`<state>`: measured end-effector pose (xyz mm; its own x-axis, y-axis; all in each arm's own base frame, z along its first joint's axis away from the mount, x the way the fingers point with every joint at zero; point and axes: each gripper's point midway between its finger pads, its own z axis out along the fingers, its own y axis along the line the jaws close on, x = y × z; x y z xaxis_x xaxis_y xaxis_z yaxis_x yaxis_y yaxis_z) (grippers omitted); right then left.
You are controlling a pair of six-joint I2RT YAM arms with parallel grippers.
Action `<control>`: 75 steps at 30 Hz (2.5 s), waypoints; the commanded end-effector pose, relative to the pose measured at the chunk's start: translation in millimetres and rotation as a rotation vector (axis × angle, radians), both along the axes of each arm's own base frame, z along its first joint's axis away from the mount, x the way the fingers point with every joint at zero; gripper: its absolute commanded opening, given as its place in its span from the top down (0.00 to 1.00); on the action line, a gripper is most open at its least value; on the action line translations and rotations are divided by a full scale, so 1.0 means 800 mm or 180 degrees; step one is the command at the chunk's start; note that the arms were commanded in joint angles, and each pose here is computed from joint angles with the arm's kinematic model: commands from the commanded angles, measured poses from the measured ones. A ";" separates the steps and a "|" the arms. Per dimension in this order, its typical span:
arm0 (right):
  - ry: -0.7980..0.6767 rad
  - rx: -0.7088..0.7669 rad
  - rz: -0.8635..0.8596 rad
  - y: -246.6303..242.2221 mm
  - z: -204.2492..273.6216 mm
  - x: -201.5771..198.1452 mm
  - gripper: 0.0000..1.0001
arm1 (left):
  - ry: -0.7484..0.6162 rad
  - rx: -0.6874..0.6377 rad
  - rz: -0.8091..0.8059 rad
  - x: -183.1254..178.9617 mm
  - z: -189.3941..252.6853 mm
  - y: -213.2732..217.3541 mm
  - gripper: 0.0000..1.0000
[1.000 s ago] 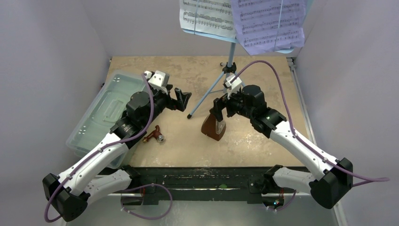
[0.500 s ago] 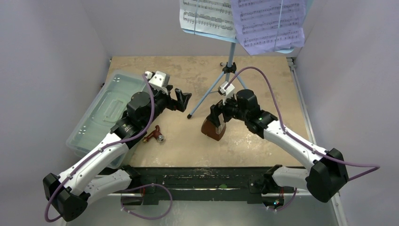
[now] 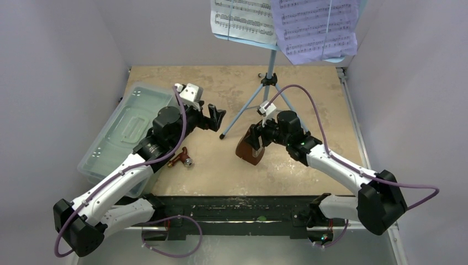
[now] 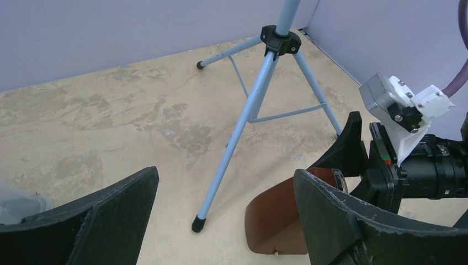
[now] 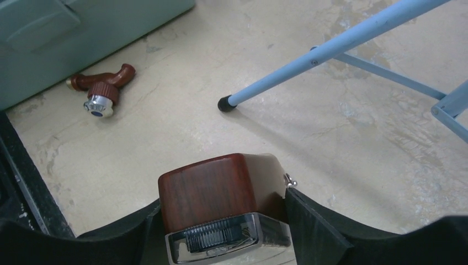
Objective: Set up the instrument practice props
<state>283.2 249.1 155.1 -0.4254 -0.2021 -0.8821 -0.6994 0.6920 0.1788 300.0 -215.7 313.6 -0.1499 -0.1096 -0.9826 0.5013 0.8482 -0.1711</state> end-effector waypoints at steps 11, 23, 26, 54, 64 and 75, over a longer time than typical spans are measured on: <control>0.0628 0.0848 -0.0542 0.016 0.018 -0.007 0.91 | 0.0458 -0.0113 -0.0123 0.000 -0.042 -0.019 0.04; 0.1278 0.1196 -0.0829 0.031 0.033 -0.001 1.00 | 0.2277 -0.0188 -0.0737 -0.115 -0.177 -0.063 0.04; 0.1378 0.1204 -0.0843 0.036 0.032 0.003 1.00 | 0.2277 0.0380 -0.0527 -0.140 -0.202 -0.081 0.04; 0.1432 0.1314 -0.0503 0.041 0.034 -0.014 1.00 | 0.1563 0.2669 -0.0684 -0.114 -0.278 -0.084 0.00; 0.1495 0.1444 -0.0113 0.033 0.031 -0.019 1.00 | 0.1461 0.2554 -0.1326 -0.134 -0.283 -0.102 0.01; 0.1628 0.1585 -0.0221 0.021 0.031 -0.004 1.00 | 0.1857 0.2376 -0.1113 -0.149 -0.301 -0.104 0.12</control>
